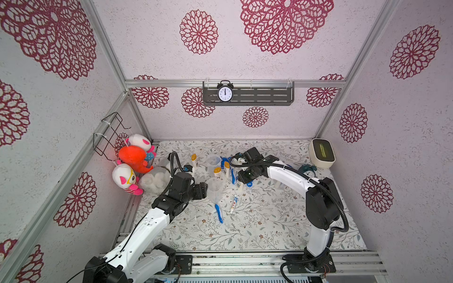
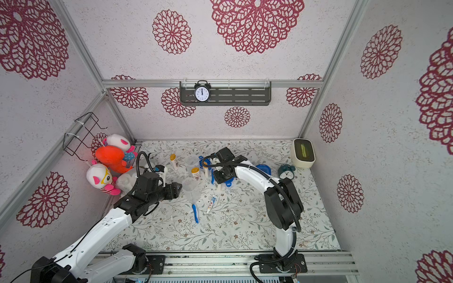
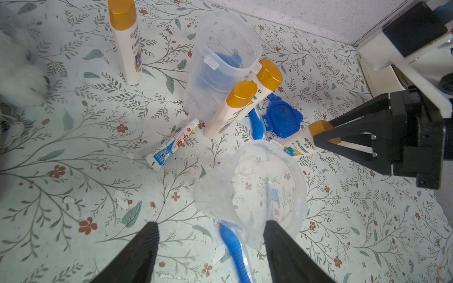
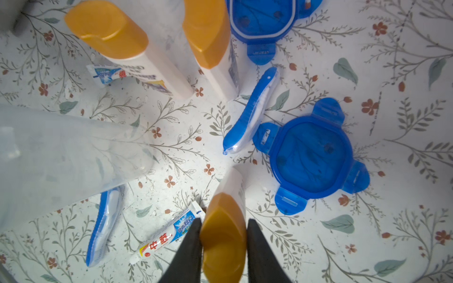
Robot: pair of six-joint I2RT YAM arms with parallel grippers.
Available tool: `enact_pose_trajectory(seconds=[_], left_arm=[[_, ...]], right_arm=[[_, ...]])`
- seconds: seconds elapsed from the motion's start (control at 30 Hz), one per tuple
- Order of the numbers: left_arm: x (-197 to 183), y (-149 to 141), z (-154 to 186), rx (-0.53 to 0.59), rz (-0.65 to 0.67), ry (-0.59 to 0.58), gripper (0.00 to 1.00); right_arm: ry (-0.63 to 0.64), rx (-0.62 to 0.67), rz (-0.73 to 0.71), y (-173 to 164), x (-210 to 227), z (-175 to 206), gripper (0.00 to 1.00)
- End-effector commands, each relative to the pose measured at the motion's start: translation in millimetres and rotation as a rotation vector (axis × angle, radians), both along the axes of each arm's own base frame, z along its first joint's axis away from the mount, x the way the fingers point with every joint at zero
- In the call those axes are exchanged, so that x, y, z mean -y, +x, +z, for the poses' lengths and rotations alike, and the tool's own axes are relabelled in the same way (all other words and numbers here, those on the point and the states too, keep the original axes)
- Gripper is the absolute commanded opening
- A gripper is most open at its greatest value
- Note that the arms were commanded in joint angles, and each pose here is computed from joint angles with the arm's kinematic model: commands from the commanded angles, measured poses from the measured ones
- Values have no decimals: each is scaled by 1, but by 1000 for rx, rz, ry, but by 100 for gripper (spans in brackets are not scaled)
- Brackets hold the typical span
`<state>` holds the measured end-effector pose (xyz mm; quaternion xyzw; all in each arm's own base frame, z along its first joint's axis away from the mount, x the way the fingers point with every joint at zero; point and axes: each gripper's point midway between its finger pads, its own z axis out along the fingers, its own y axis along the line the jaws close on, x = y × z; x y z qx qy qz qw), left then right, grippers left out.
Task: Pack away toiletry kits
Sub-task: Pick up the toiletry item from the center of the board.
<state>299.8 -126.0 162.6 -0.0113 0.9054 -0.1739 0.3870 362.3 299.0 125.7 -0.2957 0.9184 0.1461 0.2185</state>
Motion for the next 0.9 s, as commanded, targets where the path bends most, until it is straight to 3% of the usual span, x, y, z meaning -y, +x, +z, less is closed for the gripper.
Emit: enact_pose_trajectory(seconds=[0.0,0.2,0.47,0.67,0.87], left_arm=[[-1,5,4,35,25,-24,70],[-1,9,6,64,22,-21,70],[-15,16,4,68,103,-30,67],[-22,14,6,79,129,-31,66],[-28,12,7,86,150,-53,66]], right_arm=[[-6,73,2,5,-2,26,21],[29,149,19,-8,3,83,19],[246,207,132,-46,-18,168,19],[355,226,246,-68,-53,199,19],[323,226,313,-75,-86,199,19]])
